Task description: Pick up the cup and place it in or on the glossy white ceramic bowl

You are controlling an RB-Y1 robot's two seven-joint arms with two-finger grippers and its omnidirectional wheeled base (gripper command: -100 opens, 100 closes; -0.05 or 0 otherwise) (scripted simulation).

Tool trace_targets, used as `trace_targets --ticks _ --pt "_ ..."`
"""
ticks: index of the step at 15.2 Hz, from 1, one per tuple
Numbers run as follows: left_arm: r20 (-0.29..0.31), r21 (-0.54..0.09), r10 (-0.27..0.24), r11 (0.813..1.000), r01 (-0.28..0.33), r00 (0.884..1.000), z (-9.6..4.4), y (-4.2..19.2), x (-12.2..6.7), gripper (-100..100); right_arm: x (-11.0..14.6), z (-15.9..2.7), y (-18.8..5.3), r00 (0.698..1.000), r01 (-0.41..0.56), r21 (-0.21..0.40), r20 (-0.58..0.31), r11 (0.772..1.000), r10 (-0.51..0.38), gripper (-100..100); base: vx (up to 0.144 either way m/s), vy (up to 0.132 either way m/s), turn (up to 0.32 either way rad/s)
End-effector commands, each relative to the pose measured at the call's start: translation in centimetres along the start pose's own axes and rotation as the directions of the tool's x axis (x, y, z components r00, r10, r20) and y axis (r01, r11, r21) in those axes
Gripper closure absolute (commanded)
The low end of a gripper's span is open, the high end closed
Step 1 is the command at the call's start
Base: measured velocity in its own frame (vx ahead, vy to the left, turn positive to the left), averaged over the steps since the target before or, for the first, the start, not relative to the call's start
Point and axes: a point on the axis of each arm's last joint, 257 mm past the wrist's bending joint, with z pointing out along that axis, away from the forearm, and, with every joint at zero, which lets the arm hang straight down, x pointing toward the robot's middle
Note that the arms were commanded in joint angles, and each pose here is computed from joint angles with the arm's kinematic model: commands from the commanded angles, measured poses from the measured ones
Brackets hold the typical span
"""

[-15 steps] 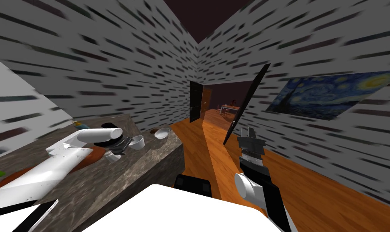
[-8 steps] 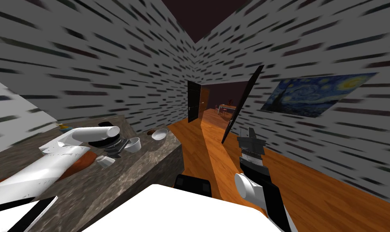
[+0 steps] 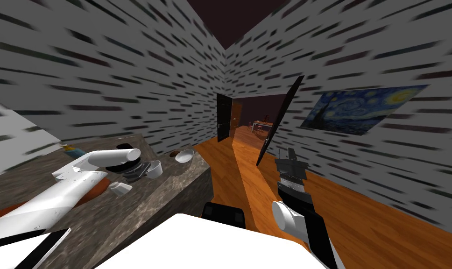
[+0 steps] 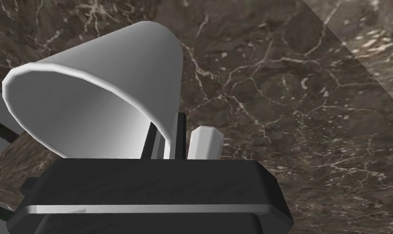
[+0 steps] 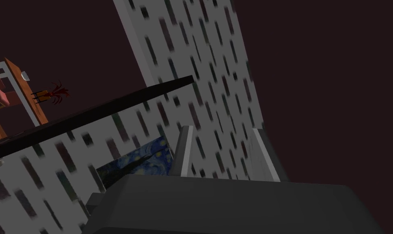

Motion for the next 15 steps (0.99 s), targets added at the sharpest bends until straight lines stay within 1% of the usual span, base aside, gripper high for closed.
trace_targets --ticks 1,2,3,4,5,6,10,11,15 --pt "0.000 0.000 0.000 1.000 0.000 1.000 0.0 0.0 0.0 100 0.0 0.0 0.0 1.000 0.000 0.000 0.000 1.000 0.000 0 -0.009 0.004 -0.003" --pt "0.002 -0.009 0.005 1.000 -0.005 1.000 0.1 0.3 -0.1 100 0.0 0.0 0.0 1.000 0.000 0.000 0.000 1.000 0.000 0 0.000 0.000 0.000" --pt "-0.004 -0.001 0.002 1.000 -0.002 1.000 -1.2 -0.2 0.0 100 0.0 0.0 0.0 1.000 0.000 0.000 0.000 1.000 0.000 0 0.007 -0.009 0.051" --pt "-0.004 -0.001 0.003 1.000 -0.003 1.000 -1.5 -0.2 0.0 100 0.0 0.0 0.0 1.000 0.000 0.000 0.000 1.000 0.000 0 0.016 -0.015 0.064" --pt "-0.002 -0.001 0.003 1.000 -0.003 1.000 -0.8 -0.2 0.0 100 0.0 0.0 0.0 1.000 0.000 0.000 0.000 1.000 0.000 0 0.008 -0.010 0.027" --pt "-0.012 -0.001 -0.011 1.000 0.011 1.000 -1.6 -0.4 -0.5 100 0.0 0.0 0.0 1.000 0.000 0.000 0.000 1.000 0.000 0 0.072 -0.077 -0.020" --pt "-0.023 0.008 -0.026 1.000 0.026 0.999 -2.7 -0.8 -1.0 100 0.0 0.0 0.0 1.000 0.000 0.000 0.000 1.000 0.000 0 0.144 -0.133 0.001" --pt "-0.029 0.017 -0.033 0.999 0.034 0.999 -3.5 -1.1 -1.3 100 0.0 0.0 0.0 1.000 0.000 0.000 0.000 1.000 0.000 0 0.178 -0.154 0.008" --pt "-0.040 0.049 -0.043 0.998 0.045 0.998 -5.6 -2.3 -1.6 100 0.0 0.0 0.0 1.000 0.000 0.000 0.000 1.000 0.000 0 0.187 -0.107 0.018"
